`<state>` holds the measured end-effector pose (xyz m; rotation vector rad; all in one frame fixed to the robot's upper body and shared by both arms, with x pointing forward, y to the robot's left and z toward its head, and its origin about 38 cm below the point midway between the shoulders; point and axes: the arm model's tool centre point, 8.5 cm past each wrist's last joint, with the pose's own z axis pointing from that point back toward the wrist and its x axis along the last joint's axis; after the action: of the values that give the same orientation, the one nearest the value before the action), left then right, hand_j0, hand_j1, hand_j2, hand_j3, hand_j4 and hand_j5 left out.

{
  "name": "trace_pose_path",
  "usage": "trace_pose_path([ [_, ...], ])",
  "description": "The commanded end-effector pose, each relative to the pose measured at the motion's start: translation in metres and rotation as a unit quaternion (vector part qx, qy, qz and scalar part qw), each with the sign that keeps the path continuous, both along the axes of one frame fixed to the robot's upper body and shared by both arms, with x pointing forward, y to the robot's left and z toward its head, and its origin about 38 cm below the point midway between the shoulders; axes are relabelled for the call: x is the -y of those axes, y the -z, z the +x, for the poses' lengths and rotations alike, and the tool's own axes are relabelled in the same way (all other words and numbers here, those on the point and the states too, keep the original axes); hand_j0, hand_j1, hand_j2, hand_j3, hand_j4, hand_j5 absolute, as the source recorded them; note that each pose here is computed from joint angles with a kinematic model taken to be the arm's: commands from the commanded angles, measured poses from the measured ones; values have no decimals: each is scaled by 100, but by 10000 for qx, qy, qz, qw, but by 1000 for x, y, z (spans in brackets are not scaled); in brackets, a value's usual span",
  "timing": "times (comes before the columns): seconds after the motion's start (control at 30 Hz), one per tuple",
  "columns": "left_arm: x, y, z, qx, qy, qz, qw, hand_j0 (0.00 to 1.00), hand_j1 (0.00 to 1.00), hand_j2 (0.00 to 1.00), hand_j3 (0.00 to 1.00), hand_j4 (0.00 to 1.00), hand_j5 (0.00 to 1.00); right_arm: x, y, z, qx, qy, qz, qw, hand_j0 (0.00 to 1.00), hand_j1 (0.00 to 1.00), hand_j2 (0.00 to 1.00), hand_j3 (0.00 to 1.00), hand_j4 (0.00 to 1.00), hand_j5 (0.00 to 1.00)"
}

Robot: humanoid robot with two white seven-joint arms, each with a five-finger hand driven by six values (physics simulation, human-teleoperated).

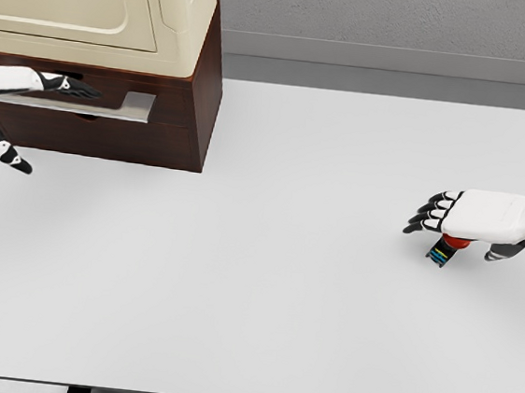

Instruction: Open the cabinet drawer with left arm, and place a switch into the drawer with right arm

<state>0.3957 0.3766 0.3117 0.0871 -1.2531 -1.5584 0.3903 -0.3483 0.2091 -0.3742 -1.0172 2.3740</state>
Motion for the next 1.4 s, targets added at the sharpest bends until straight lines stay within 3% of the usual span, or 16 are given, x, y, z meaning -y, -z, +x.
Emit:
trace_pose_path([
  [0.0,-4,1,1,-14,-61,12,10000,100,100,100,100,100,100,1,-1,0,-3,18,11,10000,99,99,99,99,99,99],
  [0.33,-8,13,9,17,-132,271,9995,100,100,100,100,100,100,1,-1,0,4,20,13,10000,100,100,100,100,100,100],
  [0.57,-30,16,16,-28,-477,296,9984,100,100,100,100,100,100,1,1,-1,-15,19,4,10000,99,99,99,99,99,99],
  [0.7,-30,16,15,-28,-464,294,9985,100,100,100,100,100,100,1,0,0,-8,21,6,10000,99,99,99,99,99,99],
  [0.97,-27,21,9,-13,-238,297,9993,100,100,100,100,100,100,1,0,0,-1,23,8,10000,96,96,96,96,96,96],
  [1.1,-28,23,6,3,-152,293,9995,100,100,100,100,100,100,1,0,0,-1,23,9,10000,100,100,100,100,100,100],
  [1.37,-36,18,-13,99,135,382,9991,100,100,100,100,100,100,0,0,0,-11,17,19,10000,100,100,100,100,100,100],
])
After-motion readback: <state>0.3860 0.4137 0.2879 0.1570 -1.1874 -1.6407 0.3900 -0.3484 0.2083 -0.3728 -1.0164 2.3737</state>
